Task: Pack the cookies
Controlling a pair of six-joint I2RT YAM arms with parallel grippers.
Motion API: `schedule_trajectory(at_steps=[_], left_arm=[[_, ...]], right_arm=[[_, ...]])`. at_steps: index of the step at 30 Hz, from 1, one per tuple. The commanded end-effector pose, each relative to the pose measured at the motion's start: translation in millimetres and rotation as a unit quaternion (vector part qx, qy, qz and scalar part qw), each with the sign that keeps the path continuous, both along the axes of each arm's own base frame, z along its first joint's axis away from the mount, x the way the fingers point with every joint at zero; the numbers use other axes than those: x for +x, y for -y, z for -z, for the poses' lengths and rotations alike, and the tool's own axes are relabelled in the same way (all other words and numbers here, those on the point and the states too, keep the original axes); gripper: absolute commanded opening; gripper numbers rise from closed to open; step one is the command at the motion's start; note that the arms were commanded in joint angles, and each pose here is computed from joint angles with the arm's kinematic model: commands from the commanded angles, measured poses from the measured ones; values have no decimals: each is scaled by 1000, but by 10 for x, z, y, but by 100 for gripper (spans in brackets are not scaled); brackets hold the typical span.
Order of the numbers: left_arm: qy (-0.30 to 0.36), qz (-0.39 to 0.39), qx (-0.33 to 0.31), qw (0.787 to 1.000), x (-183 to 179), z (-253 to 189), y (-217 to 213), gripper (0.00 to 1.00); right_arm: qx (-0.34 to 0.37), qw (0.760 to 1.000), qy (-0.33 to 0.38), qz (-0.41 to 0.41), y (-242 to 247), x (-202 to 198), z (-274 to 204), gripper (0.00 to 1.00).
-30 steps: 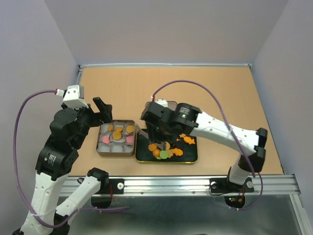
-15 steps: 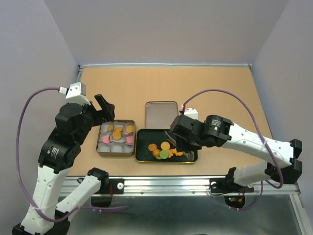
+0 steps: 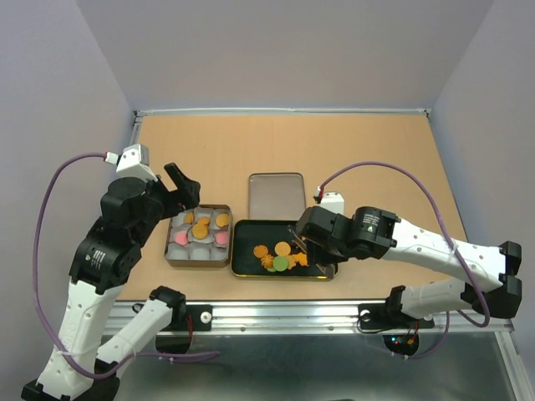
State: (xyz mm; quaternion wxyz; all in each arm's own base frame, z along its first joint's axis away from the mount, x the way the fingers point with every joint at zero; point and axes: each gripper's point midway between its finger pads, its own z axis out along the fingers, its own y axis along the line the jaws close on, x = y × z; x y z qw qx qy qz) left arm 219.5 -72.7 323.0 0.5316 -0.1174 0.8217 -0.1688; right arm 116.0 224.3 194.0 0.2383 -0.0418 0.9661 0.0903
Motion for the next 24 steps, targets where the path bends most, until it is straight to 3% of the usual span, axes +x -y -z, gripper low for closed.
schedule_trajectory(at_steps=[1, 8, 24], left_arm=[[15, 5, -14, 1000, -7, -77, 36, 99], [20, -5, -9, 1000, -104, -52, -53, 99], [10, 17, 7, 1000, -85, 70, 2, 99]], right_arm=[[24, 1000, 18, -4, -280, 124, 51, 52], [-17, 1000, 6, -14, -410, 186, 268, 51], [-26, 999, -17, 12, -361, 204, 340, 52]])
